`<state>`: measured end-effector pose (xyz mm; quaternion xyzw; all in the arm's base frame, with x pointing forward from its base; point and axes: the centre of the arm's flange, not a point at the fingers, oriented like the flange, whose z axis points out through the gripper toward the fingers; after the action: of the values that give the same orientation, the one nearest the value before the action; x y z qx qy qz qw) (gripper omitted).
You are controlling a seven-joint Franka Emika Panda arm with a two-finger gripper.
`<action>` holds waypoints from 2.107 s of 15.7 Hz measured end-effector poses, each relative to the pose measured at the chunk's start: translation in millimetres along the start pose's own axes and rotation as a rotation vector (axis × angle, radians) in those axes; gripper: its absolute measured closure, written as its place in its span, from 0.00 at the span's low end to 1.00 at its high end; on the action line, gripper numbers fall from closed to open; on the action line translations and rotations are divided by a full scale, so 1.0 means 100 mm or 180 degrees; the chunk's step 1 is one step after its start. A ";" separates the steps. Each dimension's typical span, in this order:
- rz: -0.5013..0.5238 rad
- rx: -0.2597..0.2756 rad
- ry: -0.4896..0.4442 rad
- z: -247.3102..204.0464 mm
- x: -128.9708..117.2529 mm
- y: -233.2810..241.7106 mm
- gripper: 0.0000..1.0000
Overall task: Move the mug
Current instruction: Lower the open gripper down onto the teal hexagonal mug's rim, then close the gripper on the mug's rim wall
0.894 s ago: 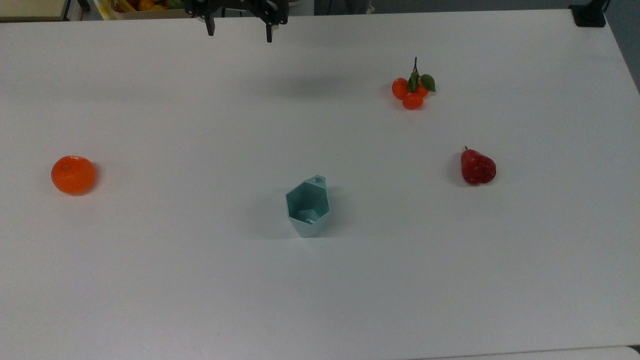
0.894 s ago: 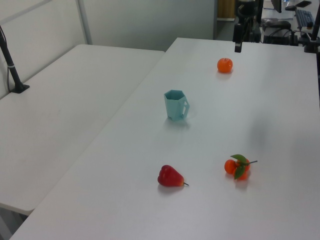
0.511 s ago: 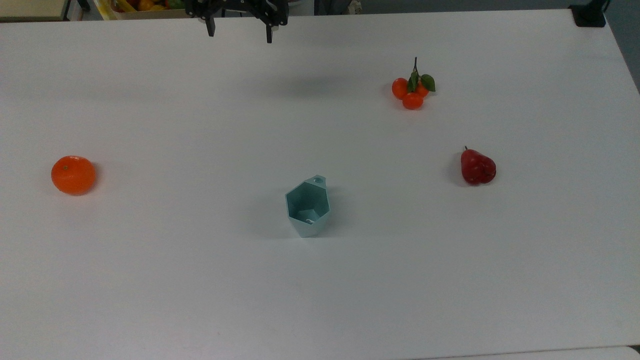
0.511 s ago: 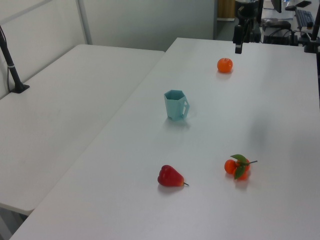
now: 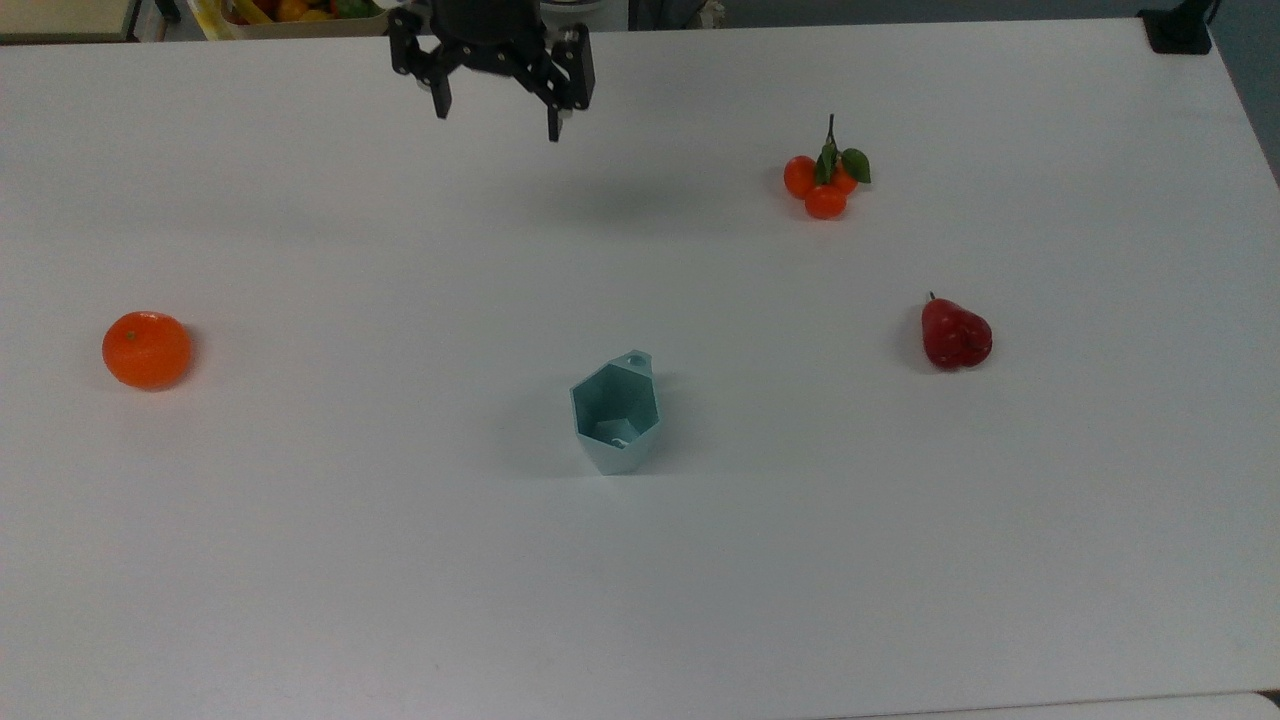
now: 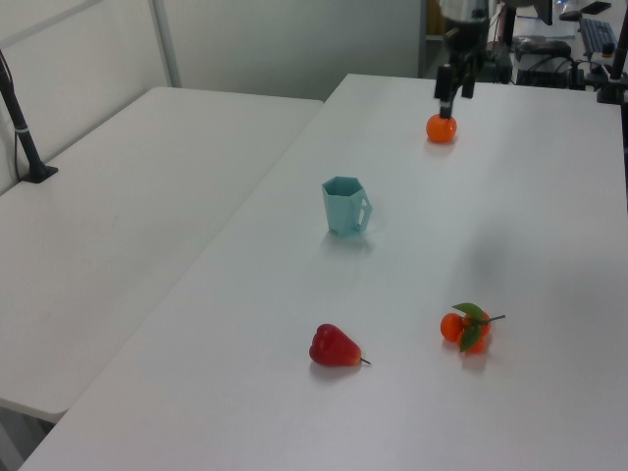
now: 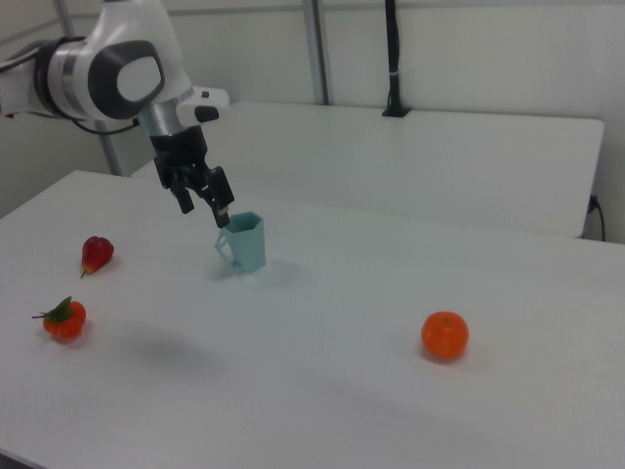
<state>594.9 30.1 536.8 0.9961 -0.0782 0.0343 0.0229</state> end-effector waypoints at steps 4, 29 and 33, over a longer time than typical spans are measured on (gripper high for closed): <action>0.0212 0.0050 0.0094 0.47 0.15 -0.54 0.00; 0.0449 0.0047 0.0624 1.90 0.55 -1.43 0.63; 0.0453 0.0049 0.0633 1.88 0.56 -1.42 0.76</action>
<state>684.8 152.2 347.3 0.9799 -0.1457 0.1351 0.0204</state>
